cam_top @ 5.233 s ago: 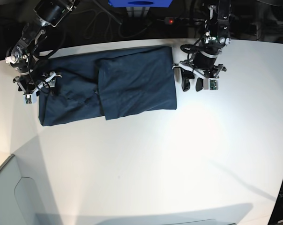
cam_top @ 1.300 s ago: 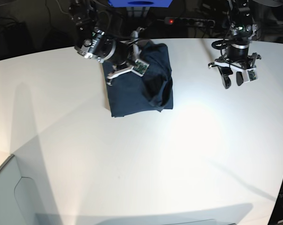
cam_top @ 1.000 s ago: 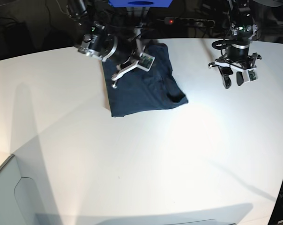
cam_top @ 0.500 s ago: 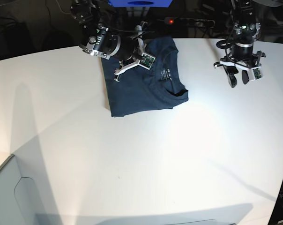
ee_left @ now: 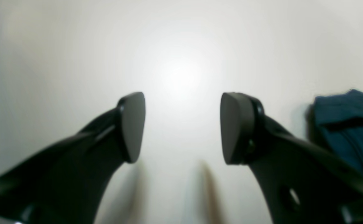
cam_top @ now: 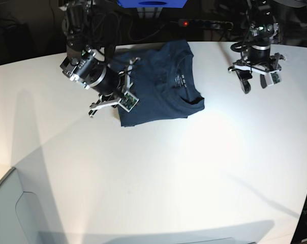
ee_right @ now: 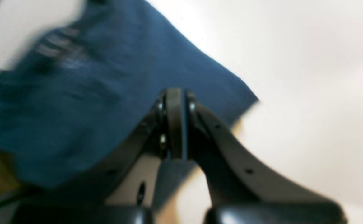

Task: Fold the T-shirt properly
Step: 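Release the fold and smooth the shirt edge with the right gripper, then grasp the collar side of the folded shirt with the left gripper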

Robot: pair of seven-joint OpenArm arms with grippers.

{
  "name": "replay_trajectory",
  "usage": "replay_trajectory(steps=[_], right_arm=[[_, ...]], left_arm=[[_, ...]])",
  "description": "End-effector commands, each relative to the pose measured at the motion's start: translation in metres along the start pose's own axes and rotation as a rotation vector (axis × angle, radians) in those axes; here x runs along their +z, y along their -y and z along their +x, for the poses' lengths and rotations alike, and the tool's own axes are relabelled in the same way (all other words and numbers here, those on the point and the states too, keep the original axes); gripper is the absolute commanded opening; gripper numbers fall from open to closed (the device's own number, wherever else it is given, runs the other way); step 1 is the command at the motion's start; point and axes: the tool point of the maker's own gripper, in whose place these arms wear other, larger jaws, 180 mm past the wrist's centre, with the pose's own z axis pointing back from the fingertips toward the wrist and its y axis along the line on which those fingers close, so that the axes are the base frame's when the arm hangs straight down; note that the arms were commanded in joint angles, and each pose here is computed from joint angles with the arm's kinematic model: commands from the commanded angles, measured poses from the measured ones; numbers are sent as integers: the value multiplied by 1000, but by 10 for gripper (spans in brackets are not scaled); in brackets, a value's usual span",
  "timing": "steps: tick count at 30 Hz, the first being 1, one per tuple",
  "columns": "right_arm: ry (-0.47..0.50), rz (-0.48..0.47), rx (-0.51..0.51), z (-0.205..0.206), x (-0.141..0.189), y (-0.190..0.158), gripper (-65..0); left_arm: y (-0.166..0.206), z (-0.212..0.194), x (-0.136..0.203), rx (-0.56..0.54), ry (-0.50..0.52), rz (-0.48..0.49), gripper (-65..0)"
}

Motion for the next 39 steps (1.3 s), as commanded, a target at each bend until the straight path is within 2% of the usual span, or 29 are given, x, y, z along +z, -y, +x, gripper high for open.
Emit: replay_trajectory(steps=[1, 4, 8, 11, 14, 21, 24, 29, 34, 39], right_arm=[[50, -7, -5, 13, -1, 6, -644], [36, -16, -36, 11, -14, 21, -631], [2, 22, -62, 1, -36, 25, -527], [-10, 43, -76, -3, -49, 30, -480], [0, 26, -128, -10, -56, 48, -478], [-57, -29, -290, -50, -62, 87, -478], [-41, -92, -325, -53, -50, 106, -473], [31, -199, -264, -26, -18, 124, -472], [62, -269, -200, -15, 14, 120, -469], [40, -279, -186, -25, 31, 102, -391]], left_arm=[[-2, 9, 2, -8, 34, 0, -281], [9, -1, -1, -6, 6, -30, -281], [9, -15, 1, -3, -31, -30, -281], [7, -20, 3, -4, -44, -27, -281], [6, -23, 4, -4, -51, -25, -281], [4, -28, 6, -6, -66, -22, -281], [19, -33, 5, -5, -78, -59, -280], [63, -36, 8, -5, -86, -175, -280], [116, -40, 9, 45, -91, -285, -280], [148, -36, 6, 80, -79, -349, -280]])
